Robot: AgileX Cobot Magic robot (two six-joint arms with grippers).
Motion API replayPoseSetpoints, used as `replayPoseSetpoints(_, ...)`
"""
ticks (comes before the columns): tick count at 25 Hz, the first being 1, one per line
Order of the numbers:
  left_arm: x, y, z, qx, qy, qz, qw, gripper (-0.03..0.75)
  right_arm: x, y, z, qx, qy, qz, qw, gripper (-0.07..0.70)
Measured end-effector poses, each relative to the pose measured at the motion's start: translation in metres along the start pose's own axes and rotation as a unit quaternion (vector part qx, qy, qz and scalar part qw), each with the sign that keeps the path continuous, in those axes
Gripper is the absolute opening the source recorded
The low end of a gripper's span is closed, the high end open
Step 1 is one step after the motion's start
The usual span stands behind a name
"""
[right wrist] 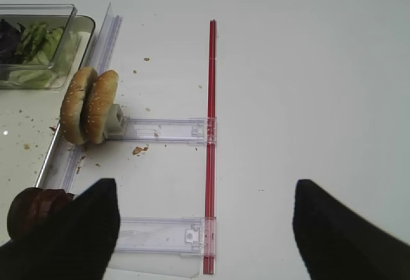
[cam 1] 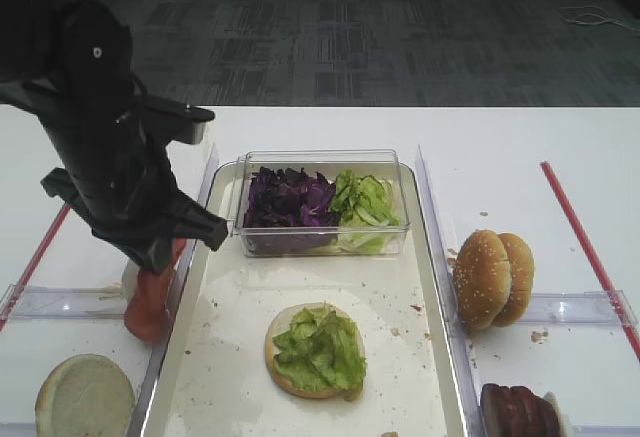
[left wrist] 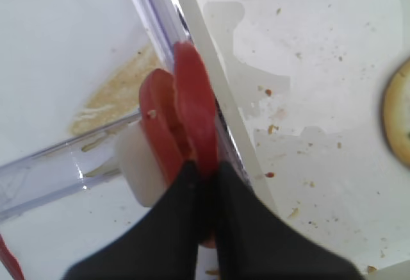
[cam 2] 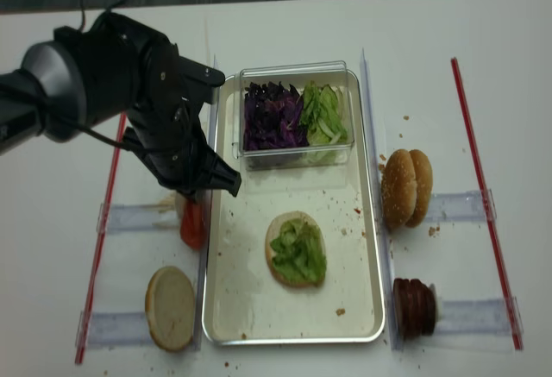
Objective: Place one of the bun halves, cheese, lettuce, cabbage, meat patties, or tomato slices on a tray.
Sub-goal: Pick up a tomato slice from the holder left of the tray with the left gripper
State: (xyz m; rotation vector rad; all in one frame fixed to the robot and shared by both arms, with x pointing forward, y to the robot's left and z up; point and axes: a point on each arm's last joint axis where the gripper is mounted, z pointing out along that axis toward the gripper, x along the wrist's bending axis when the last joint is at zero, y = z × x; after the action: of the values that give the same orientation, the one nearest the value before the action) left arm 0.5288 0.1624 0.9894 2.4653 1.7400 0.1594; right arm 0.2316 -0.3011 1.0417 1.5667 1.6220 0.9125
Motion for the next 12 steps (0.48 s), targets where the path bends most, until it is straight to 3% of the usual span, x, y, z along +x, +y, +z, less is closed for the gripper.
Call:
replayPoseSetpoints(8,0.0,-0.002,-0.022,0.0,-0.005,0.003,1.0,0.055,0.0,0.0,0.0,0.0,0.0,0.0,1.0,0.589)
replayPoseSetpoints(12,-0.013,-0.005,-0.024,0.008,-0.078,0.025,0.9966,0.055,0.0,0.0,0.0,0.0,0.0,0.0,1.0,0.589)
